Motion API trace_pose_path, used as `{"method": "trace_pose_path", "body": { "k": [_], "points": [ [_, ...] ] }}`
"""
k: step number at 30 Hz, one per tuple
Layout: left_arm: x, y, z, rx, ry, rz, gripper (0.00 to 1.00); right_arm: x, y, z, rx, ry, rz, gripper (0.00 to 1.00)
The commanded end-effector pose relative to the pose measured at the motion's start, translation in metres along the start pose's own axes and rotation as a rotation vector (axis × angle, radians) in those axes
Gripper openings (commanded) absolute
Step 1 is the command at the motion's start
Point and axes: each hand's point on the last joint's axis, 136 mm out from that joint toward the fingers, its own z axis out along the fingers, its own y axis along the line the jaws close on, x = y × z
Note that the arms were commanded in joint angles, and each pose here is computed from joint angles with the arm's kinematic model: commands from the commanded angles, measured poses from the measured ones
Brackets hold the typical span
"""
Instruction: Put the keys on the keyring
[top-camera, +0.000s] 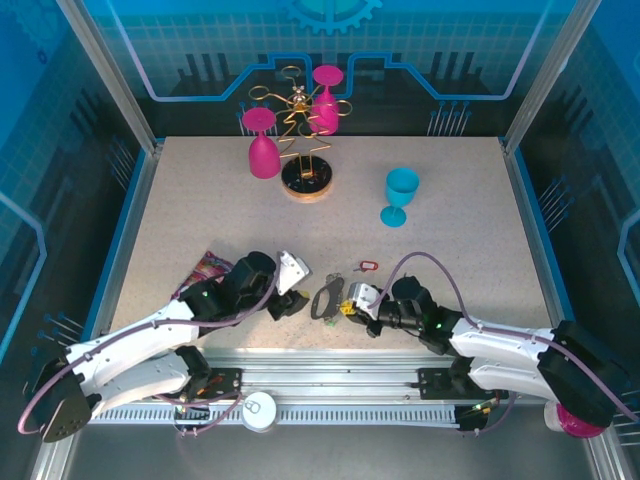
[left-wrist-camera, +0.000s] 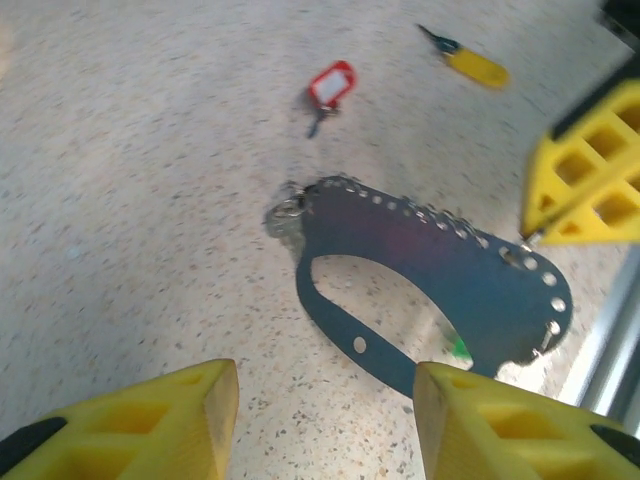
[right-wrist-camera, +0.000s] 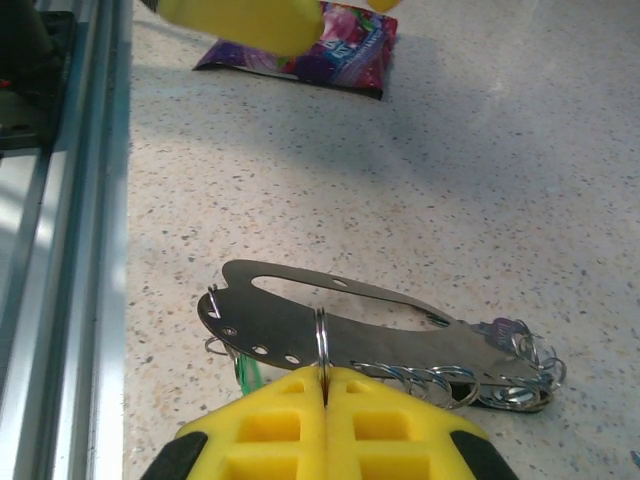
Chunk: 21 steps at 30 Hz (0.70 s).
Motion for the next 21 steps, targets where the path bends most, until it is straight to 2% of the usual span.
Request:
{"method": "trace_pose_path", "body": {
  "k": [1,6,12,21],
  "points": [
    [-0.005,-0.030,0.005,0.171,-0.092,0.235,0.49,-0.015,0.005,-0.002,-0.060,-0.030,-0.023,0.00],
    [-0.009,-0.049,0.014,0.273,-0.158,0.310,0.44,-0.018,0.008,-0.003,-0.089,-0.027,-0.035,0.00],
    [-0.010,-0.058,0.022,0.342,-0.146,0.364,0.38,-0.022,0.008,-0.001,-0.109,-0.024,-0.035,0.00],
    [-0.008,-0.064,0.033,0.391,-0.144,0.362,0.31,-0.029,0.009,0.005,-0.138,-0.027,0.000,0.00]
  ]
}}
